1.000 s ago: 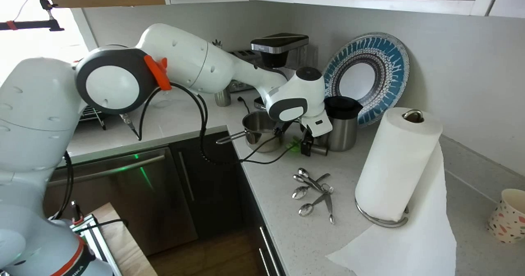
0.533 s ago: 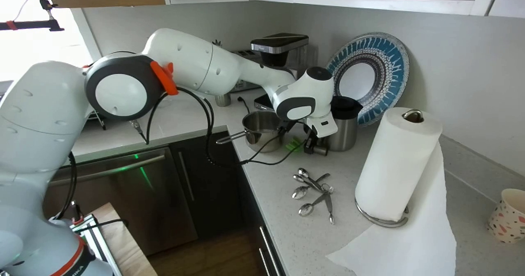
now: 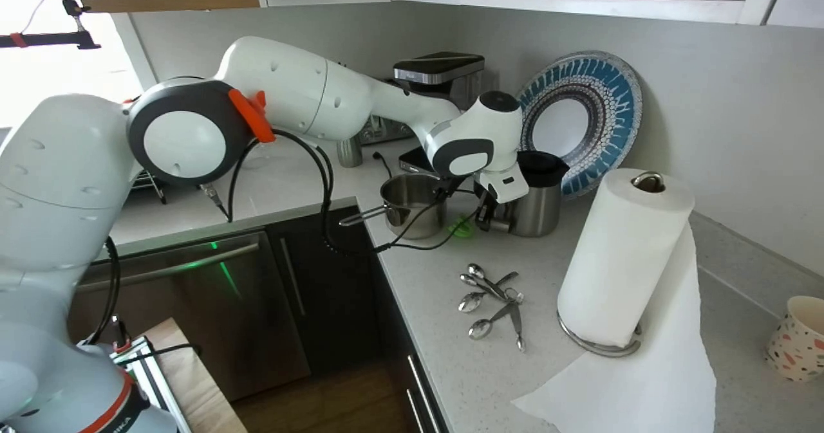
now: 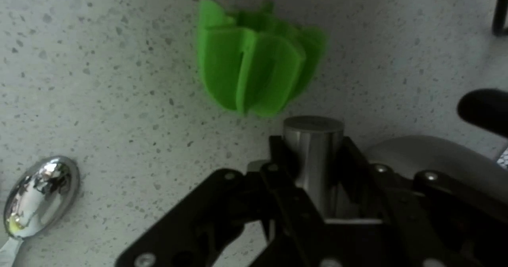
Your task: Pick up the small silver object next to the pot and put it on the drip tray of the coffee machine
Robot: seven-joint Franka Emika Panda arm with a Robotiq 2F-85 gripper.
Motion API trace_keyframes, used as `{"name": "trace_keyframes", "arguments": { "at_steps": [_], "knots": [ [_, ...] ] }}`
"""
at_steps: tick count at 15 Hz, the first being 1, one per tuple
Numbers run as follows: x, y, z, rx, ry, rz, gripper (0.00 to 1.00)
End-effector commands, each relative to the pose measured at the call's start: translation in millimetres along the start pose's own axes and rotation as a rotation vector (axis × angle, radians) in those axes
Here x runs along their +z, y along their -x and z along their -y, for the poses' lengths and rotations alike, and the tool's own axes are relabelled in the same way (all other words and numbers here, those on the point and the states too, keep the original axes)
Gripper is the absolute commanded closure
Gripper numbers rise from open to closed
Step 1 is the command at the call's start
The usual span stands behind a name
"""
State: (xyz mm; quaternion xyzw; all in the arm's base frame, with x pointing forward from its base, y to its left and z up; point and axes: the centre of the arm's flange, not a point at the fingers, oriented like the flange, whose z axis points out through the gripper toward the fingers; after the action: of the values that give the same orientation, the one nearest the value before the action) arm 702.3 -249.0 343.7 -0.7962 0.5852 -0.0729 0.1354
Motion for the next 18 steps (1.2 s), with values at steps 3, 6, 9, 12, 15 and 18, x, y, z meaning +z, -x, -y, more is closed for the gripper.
{"name": "trace_keyframes", "arguments": {
  "at_steps": [3,6,9,12,15,18],
  "knots": [
    [-68.9,67.4,-2.2,-0.183,0.009,0.111,0.88],
    [-108.8,100.6,-0.4,-0.276,0.010,0.103,0.88],
    [-137.8,118.0,6.1,-0.400,-0.001,-0.013,0.88],
    [-146.9,113.7,13.0,-0.439,-0.051,-0.137,0.88],
    [-150.7,107.8,28.6,-0.429,-0.057,-0.114,0.63],
    [-134.8,102.9,47.1,-0.479,-0.119,-0.140,0.88]
  ]
}}
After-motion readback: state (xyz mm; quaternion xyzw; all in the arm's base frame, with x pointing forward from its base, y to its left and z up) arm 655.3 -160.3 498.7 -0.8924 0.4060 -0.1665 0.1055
